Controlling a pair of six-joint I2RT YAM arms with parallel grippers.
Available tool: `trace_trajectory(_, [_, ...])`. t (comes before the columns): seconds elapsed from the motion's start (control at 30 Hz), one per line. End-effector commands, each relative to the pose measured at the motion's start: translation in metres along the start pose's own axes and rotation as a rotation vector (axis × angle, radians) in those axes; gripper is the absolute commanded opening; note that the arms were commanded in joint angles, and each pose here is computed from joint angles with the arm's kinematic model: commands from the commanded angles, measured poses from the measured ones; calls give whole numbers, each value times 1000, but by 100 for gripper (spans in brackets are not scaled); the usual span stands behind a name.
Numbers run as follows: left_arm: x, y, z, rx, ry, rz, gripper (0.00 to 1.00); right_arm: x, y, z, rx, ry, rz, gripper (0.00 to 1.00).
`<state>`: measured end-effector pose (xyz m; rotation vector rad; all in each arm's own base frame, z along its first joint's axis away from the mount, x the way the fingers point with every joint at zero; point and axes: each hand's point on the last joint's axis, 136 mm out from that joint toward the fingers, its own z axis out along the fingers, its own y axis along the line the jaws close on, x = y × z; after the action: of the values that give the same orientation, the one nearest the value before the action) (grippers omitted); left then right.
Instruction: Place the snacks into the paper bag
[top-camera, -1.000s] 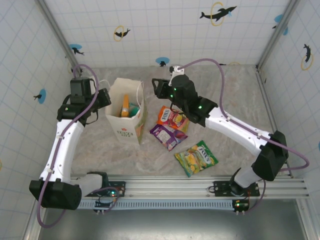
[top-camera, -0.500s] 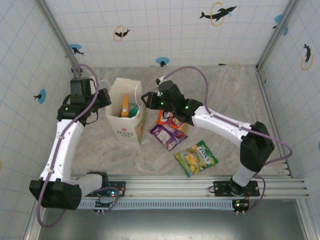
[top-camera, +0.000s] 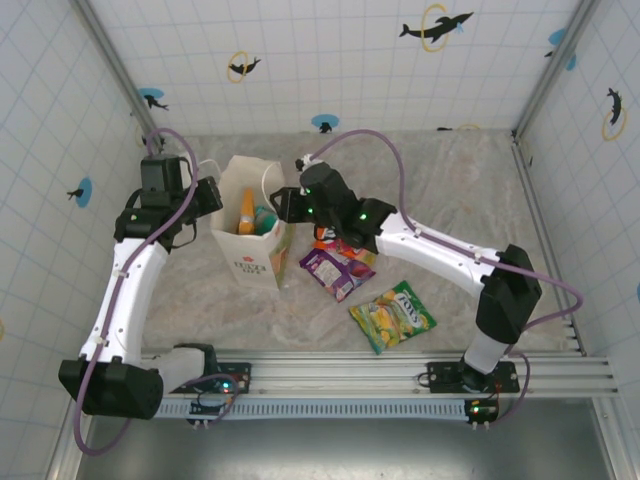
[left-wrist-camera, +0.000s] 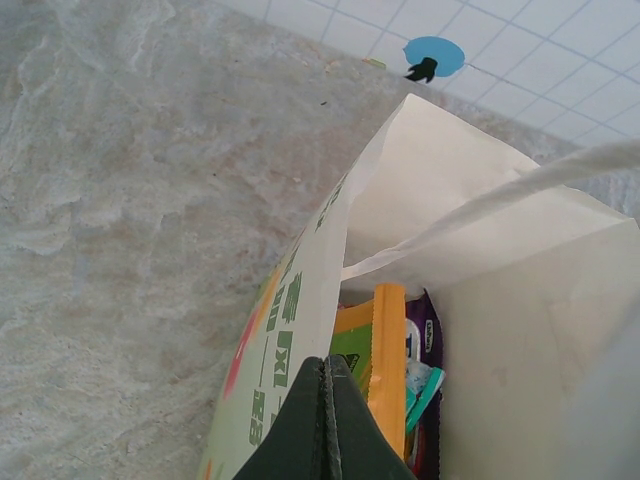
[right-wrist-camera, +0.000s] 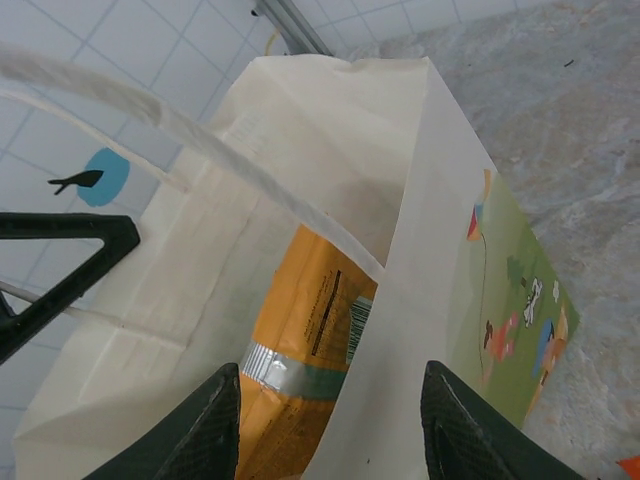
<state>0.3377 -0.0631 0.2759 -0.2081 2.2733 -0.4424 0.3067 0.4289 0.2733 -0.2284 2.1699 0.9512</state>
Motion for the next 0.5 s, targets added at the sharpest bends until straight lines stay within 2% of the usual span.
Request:
trace_trajectory(0.0, [-2, -6, 1, 31, -8, 28, 0, -11, 3, -2, 34, -29, -25, 49])
trace_trajectory(0.27, [-1, -7, -3, 34, -12, 34, 0, -11, -1, 12, 51, -29, -33, 40])
trace_trajectory(0.47, [-2, -12, -7, 61, -16, 37, 0, -16, 3, 19, 35, -43, -31, 25])
